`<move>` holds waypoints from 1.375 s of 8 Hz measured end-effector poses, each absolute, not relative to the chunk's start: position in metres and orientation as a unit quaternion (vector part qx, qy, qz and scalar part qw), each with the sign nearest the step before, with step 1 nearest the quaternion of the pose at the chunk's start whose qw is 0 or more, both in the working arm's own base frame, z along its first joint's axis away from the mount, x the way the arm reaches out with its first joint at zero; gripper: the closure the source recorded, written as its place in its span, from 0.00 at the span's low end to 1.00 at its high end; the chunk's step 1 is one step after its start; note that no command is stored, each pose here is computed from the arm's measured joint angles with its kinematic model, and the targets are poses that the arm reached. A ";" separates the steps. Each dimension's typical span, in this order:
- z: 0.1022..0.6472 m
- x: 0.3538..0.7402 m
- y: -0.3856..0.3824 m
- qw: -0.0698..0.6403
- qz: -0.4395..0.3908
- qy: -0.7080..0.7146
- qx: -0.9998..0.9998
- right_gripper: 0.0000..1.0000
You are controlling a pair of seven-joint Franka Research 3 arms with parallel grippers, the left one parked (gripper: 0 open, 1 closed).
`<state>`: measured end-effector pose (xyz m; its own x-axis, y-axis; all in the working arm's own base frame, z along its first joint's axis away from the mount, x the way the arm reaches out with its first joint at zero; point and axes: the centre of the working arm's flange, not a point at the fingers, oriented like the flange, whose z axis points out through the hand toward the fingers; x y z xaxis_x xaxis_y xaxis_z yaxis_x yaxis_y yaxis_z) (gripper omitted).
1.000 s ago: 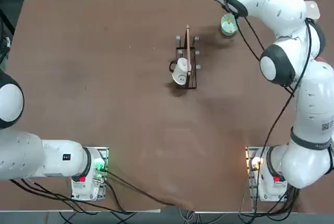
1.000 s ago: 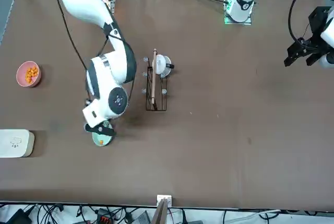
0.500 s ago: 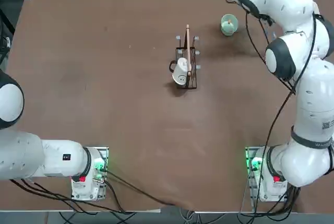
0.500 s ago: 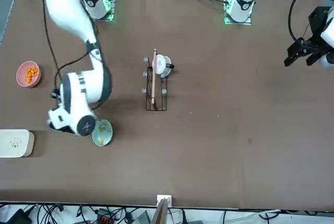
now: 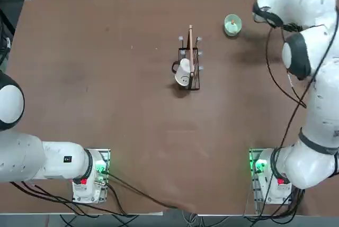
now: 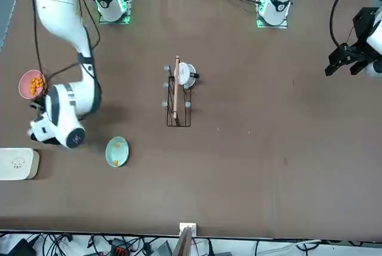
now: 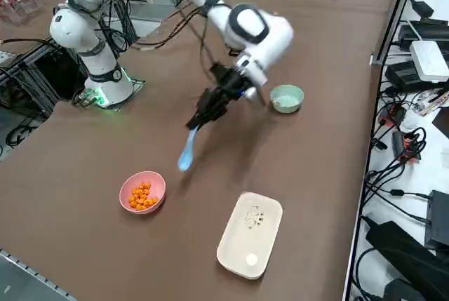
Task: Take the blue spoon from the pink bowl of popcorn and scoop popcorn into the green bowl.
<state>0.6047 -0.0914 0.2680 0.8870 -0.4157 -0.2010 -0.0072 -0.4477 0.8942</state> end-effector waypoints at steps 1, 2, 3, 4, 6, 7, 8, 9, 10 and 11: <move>0.265 0.580 -0.121 0.503 -0.210 -0.134 0.828 0.89; 0.255 0.562 -0.138 0.494 -0.205 -0.135 0.834 0.89; 0.239 0.547 -0.151 0.489 -0.193 -0.132 0.840 0.89; 0.224 0.532 -0.165 0.485 -0.190 -0.128 0.844 0.89; 0.210 0.513 -0.179 0.481 -0.194 -0.126 0.846 0.74; 0.209 0.513 -0.178 0.479 -0.190 -0.123 0.848 0.54; 0.211 0.516 -0.175 0.478 -0.184 -0.121 0.850 0.36; 0.219 0.520 -0.172 0.474 -0.174 -0.124 0.854 0.18; 0.234 0.524 -0.171 0.462 -0.161 -0.132 0.862 0.00; 0.250 0.526 -0.167 0.440 -0.151 -0.148 0.873 0.00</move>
